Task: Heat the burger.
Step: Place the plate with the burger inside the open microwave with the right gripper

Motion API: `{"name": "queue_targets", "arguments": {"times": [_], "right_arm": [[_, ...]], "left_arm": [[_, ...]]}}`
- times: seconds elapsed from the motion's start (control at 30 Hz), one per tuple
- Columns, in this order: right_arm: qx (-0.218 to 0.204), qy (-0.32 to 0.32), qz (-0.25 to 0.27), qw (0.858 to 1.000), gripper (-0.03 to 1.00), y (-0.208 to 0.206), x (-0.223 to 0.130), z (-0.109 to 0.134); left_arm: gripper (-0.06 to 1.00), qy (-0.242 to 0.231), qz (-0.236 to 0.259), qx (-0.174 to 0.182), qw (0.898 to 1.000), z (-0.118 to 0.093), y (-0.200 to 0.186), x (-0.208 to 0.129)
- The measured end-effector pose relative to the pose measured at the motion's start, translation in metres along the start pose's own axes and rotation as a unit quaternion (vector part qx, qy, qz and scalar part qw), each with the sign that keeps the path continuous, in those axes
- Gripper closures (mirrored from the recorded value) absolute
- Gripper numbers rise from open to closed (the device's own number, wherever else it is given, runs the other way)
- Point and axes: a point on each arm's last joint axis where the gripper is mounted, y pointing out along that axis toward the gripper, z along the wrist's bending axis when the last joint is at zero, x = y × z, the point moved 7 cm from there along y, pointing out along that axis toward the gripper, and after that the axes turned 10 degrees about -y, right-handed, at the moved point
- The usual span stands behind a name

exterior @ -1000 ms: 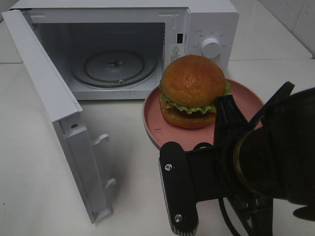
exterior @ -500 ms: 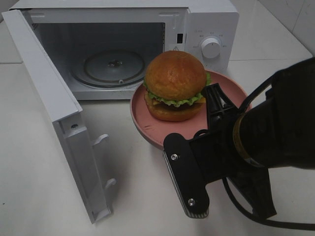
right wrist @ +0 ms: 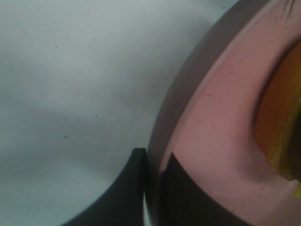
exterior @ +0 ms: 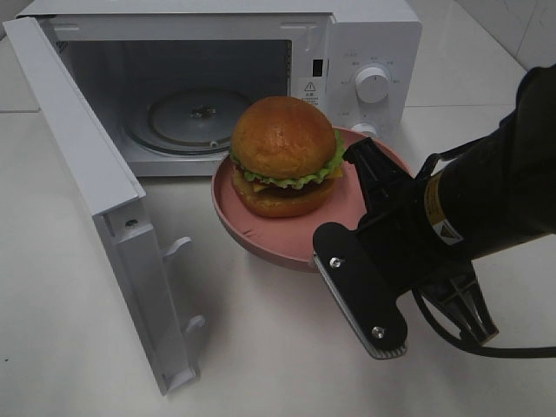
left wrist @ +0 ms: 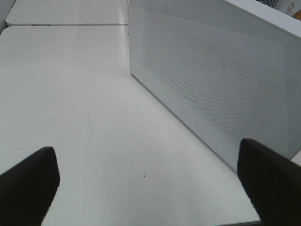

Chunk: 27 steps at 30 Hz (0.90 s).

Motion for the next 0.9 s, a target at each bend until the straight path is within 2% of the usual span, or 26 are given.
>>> {"name": "queue_targets", "arguments": {"times": [0.4, 0.9], "right_arm": [[0.013, -0.050, -0.044, 0.998, 0.92, 0.006, -0.016, 0.004], [0.010, -0.063, -0.067, 0.996, 0.92, 0.009, -0.022, 0.006]], "left_arm": [[-0.03, 0.000, 0.000, 0.000, 1.000, 0.000, 0.000, 0.000], [-0.03, 0.000, 0.000, 0.000, 1.000, 0.000, 0.000, 0.000]]}}
